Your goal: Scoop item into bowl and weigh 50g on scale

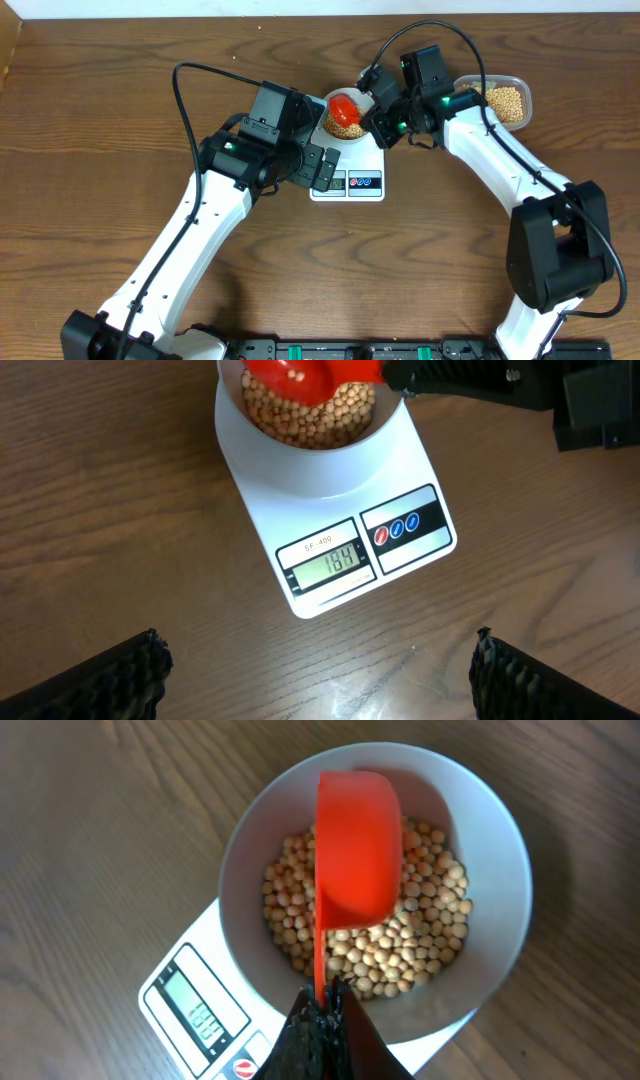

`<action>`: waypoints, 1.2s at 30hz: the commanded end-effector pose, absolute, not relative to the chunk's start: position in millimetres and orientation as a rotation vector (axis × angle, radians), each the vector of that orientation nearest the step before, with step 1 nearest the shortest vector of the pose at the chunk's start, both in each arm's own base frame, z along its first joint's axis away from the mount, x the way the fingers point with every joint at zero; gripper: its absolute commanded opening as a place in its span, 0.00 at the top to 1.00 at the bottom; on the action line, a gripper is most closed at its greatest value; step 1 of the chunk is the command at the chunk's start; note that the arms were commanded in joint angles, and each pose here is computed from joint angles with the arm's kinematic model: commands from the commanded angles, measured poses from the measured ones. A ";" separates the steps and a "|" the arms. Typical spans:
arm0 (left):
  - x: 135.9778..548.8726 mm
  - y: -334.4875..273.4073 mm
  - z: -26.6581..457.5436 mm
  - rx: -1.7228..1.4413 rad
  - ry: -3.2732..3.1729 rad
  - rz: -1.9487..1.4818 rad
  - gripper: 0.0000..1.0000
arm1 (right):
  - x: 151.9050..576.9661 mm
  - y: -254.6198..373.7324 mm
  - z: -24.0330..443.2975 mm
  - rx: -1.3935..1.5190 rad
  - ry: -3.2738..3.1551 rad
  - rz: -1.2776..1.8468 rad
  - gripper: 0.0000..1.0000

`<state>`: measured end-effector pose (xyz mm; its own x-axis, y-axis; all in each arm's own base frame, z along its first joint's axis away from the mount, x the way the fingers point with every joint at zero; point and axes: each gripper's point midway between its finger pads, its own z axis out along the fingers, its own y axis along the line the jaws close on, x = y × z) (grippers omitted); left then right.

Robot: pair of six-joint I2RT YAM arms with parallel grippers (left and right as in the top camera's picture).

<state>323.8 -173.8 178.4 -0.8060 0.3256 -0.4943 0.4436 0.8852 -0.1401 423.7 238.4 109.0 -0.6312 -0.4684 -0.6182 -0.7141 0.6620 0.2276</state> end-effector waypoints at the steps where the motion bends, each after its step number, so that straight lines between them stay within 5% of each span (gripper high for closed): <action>1: 323.7 -169.6 176.0 0.550 2.591 -0.324 0.02 | 419.8 248.3 104.5 -0.953 2.351 0.698 0.99; 36: 323.7 -169.6 176.0 0.550 2.591 -0.324 0.02 | 428.0 223.5 132.2 -0.781 2.292 1.032 0.99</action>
<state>323.8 -173.8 178.4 -0.8060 0.3256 -0.4943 0.4436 0.8852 -0.1401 425.2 221.1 128.8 -0.7095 -0.3039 -0.6358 -0.6708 0.5677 0.4772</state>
